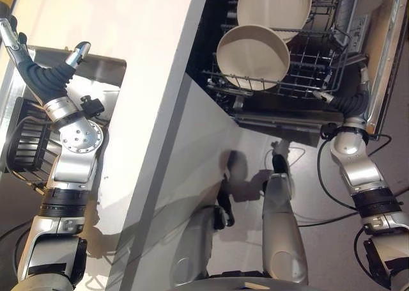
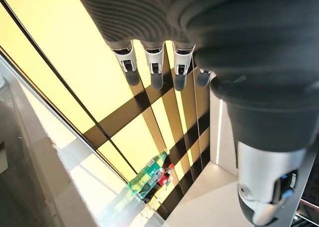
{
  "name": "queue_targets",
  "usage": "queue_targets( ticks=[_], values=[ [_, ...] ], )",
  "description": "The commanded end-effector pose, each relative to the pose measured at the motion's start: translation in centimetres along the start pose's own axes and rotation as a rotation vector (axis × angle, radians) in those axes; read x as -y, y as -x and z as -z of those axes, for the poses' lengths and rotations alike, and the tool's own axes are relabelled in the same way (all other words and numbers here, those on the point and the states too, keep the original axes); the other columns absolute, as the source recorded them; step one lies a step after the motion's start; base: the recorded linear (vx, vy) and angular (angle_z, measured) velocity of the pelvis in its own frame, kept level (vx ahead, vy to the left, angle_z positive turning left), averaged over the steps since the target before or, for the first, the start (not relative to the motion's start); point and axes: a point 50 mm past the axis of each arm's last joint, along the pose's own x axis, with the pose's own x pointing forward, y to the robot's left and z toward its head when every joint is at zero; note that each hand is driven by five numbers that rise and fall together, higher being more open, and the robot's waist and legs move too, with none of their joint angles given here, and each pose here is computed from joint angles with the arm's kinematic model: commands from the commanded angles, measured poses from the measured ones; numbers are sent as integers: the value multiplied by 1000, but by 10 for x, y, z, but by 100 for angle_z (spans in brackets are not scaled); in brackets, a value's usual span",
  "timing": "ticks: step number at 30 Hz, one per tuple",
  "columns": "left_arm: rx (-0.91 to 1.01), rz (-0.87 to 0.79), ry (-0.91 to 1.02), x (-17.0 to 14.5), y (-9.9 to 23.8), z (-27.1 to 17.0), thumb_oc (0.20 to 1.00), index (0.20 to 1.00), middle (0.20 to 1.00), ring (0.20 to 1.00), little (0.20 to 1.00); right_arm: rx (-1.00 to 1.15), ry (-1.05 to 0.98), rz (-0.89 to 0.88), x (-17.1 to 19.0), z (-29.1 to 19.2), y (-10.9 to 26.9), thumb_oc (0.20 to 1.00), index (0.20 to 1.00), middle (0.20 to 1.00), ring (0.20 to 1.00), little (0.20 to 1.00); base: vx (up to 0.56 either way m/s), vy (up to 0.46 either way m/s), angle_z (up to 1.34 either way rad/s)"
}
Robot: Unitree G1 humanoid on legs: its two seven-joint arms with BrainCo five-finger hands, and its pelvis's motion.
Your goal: Pick up plates and place into dishwasher.
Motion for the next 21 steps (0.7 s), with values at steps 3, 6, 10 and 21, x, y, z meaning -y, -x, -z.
queue_targets(
  ticks=[3, 6, 10, 21],
  values=[
    [-55, -19, -8, -6, 23, 15, 1000, 1000, 1000, 1000, 1000, 224, -121, 98, 9, -60, -18, 1000, 1000, 1000, 1000, 1000, 22, 54, 5],
    [-57, -13, -10, -5, 27, 16, 1000, 1000, 1000, 1000, 1000, 140, -180, 80, 6, -49, -17, 1000, 1000, 1000, 1000, 1000, 19, 37, 2],
    [-57, 2, -1, -3, 30, 15, 1000, 1000, 1000, 1000, 1000, 52, -265, -7, -6, -40, -18, 1000, 1000, 1000, 1000, 1000, 23, 30, 5],
    [-65, 28, 25, 8, 29, 9, 1000, 1000, 1000, 1000, 1000, 100, -390, -204, -32, -62, -30, 1000, 1000, 1000, 1000, 1000, 36, 45, 3]
  ],
)
